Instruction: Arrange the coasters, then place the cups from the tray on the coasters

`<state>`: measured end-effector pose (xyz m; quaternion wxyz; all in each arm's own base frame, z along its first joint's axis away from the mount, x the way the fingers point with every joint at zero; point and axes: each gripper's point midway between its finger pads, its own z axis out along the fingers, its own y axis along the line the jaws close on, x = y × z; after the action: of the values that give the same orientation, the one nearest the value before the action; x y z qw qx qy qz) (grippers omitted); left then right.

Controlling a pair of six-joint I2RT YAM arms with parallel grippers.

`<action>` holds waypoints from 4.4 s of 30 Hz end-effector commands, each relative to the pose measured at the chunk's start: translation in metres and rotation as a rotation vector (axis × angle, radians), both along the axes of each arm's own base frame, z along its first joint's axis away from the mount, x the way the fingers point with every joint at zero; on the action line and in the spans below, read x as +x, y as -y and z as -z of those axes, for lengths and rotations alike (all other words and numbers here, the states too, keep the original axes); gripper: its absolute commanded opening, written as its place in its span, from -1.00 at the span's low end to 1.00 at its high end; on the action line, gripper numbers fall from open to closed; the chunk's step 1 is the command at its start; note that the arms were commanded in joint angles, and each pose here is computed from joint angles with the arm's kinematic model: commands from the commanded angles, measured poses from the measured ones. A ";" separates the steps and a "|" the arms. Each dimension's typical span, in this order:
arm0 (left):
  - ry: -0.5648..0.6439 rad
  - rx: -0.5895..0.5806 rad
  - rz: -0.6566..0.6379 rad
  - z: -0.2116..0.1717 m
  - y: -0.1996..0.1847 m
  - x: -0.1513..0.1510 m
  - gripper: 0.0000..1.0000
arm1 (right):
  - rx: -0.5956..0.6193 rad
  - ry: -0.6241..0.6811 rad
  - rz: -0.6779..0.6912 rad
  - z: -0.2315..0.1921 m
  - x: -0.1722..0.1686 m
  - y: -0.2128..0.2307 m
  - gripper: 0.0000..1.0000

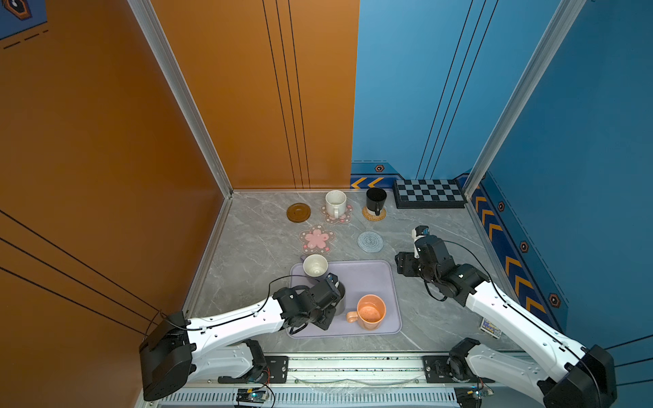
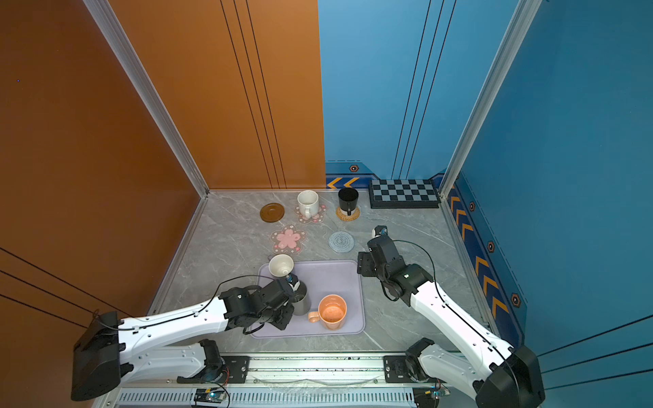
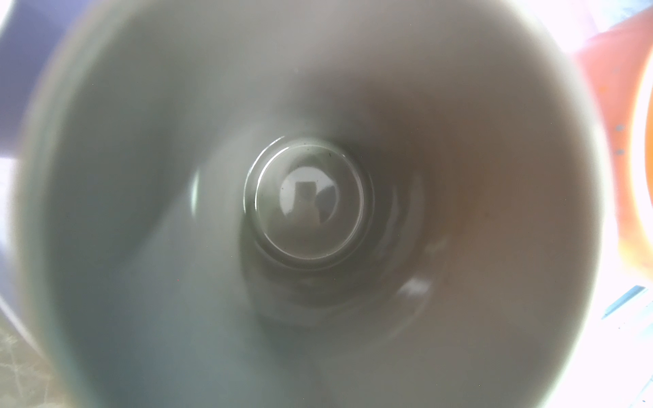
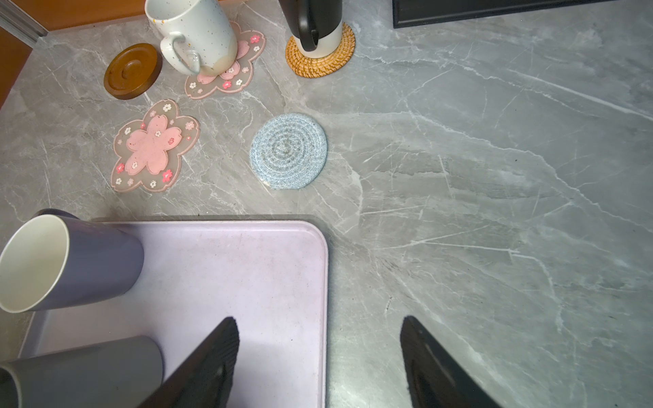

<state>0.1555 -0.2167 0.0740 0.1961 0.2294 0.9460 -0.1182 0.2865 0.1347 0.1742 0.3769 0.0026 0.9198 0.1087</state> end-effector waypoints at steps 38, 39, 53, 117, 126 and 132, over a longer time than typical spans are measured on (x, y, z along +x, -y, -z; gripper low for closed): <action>0.288 -0.075 -0.020 -0.126 -0.018 0.033 -1.00 | -0.014 -0.044 0.029 0.014 0.000 0.009 0.49; 0.294 -0.075 -0.028 -0.129 -0.020 0.035 -1.00 | -0.016 -0.045 0.029 0.014 0.000 0.010 0.49; 0.362 -0.122 -0.162 -0.167 -0.053 0.063 -1.00 | -0.020 -0.058 0.041 0.022 0.005 0.012 0.49; 0.381 -0.085 -0.498 -0.165 -0.110 0.307 -1.00 | -0.021 0.016 0.179 -0.047 0.053 0.043 0.50; 0.366 -0.065 -0.508 -0.148 -0.108 0.348 -1.00 | -0.065 -0.007 0.199 -0.044 0.058 0.052 0.49; 0.373 -0.045 -0.527 -0.143 -0.115 0.366 -1.00 | -0.065 -0.005 0.204 -0.053 0.071 0.051 0.49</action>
<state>0.4945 -0.1094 0.1751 0.3262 -0.0034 0.9442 -0.0457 0.3539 0.0885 0.2211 0.3842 0.0861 0.9174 0.0578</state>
